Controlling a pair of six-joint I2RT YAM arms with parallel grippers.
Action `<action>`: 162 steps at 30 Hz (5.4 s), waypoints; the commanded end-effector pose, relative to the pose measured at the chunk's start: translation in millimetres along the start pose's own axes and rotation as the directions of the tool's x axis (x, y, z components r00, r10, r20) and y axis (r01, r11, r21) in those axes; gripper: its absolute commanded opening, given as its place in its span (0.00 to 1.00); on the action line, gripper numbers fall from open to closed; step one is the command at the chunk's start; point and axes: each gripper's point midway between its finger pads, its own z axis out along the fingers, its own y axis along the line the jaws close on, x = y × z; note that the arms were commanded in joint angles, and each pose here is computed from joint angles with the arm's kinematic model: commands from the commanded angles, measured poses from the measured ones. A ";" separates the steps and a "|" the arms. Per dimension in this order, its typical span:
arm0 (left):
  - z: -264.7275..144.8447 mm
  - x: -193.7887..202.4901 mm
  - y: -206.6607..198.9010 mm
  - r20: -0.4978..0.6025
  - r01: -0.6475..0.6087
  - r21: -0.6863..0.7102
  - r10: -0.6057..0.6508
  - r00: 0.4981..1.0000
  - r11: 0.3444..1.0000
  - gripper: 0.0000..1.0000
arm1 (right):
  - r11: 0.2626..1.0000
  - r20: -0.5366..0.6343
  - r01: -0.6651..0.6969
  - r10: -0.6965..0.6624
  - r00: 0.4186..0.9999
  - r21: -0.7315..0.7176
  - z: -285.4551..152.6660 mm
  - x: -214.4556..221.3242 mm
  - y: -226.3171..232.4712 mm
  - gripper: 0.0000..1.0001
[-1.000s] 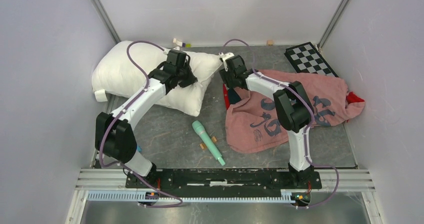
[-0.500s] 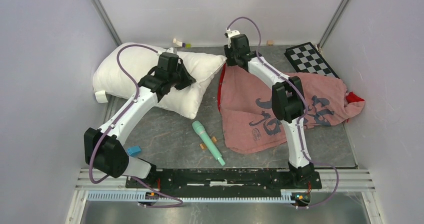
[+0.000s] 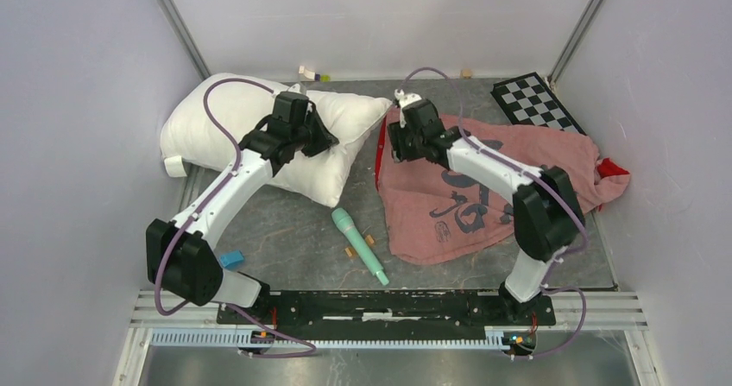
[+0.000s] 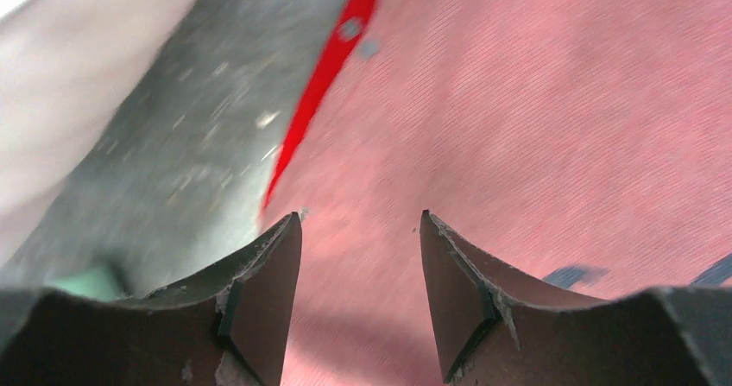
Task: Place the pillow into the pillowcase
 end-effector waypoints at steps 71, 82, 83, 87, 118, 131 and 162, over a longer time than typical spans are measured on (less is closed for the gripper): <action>22.6 -0.3 -51.9 0.002 -0.126 0.008 0.126 0.992 0.992 0.02 | 0.995 0.074 0.101 -0.103 0.992 0.028 -122.7 121.7 25.1 0.54; 26.9 -0.9 -44.9 -0.005 -0.126 -0.013 0.126 0.992 0.992 0.02 | 0.981 -0.026 0.150 -0.154 0.988 -0.122 -88.4 181.3 83.2 0.53; 27.5 -0.6 -44.4 -0.007 -0.127 -0.014 0.127 0.992 0.992 0.03 | 0.980 -0.038 0.152 -0.158 0.987 -0.125 -85.7 186.5 83.8 0.54; 31.5 2.1 -40.6 -0.017 -0.125 -0.024 0.125 0.992 0.992 0.02 | 0.979 -0.089 0.157 -0.170 0.981 -0.131 -75.3 208.7 83.0 0.63; 38.4 13.0 -22.3 -0.054 -0.190 -0.055 0.187 0.981 0.980 0.02 | 0.945 0.086 0.191 -0.174 0.981 -0.264 -157.8 153.0 91.1 0.74; 24.2 -18.0 -26.2 0.034 -0.150 -0.104 0.154 0.987 0.983 0.02 | 0.998 0.167 0.059 -0.057 0.984 -0.010 -49.5 46.3 37.9 0.62; -17.8 74.6 -13.2 -0.269 -0.491 0.065 0.489 0.830 0.869 0.02 | 0.988 0.335 -0.139 0.108 0.936 0.072 -80.6 -25.7 -25.6 0.00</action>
